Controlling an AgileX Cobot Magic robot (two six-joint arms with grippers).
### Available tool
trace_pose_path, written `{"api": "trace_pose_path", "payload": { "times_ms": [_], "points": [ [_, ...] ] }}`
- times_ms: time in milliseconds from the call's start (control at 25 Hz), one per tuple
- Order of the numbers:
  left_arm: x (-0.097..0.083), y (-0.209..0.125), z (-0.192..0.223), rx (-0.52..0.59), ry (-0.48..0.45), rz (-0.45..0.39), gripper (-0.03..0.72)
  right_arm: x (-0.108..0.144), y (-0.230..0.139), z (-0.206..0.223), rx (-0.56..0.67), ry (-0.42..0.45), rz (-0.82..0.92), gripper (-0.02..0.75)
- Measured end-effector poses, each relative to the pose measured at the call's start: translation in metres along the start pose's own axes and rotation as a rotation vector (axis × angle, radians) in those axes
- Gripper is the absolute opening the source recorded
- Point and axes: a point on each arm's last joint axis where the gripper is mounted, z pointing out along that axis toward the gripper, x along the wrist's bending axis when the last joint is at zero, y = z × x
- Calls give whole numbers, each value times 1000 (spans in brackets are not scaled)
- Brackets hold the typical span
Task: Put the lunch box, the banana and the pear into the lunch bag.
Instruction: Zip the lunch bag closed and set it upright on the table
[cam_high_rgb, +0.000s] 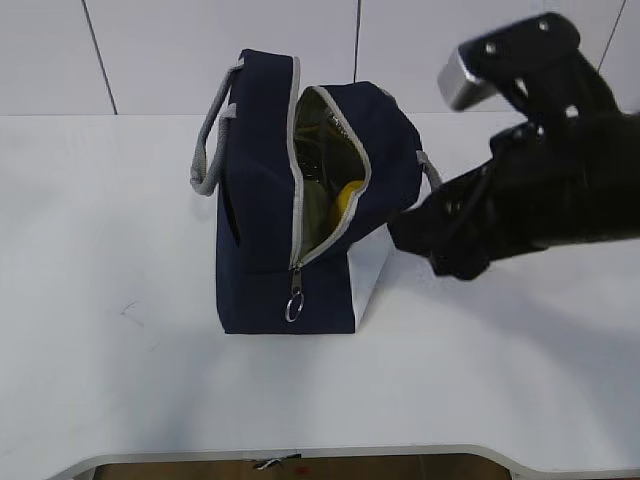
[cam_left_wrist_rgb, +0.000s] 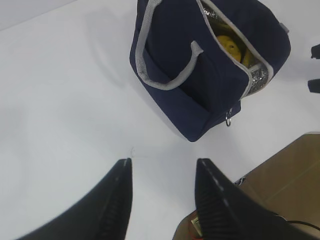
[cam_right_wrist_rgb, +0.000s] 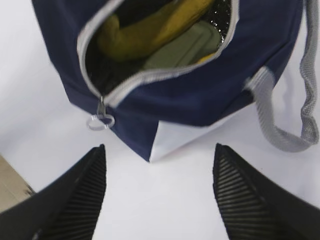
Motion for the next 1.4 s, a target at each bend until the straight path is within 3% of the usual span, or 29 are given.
{"api": "trace_pose_path", "payload": {
  "times_ms": [160,320,720,1040,1160,1400],
  "points": [
    [-2,0,-1,-7,-12,-11,316,3,-19,5,36,3,-159,535],
    [-3,0,-1,-10,-26,-20,316,2,-28,9,24,-16,-200,535],
    [-4,0,-1,-12,-34,-28,316,13,-42,28,47,21,-97,535],
    [-4,0,-1,-12,-36,-30,316,59,-45,57,-41,52,-103,535],
    [-4,0,-1,-12,-36,-32,316,66,-51,74,-34,37,-97,535],
    [-4,0,-1,-12,-36,-33,316,61,-57,98,-98,-57,74,535]
  ]
}}
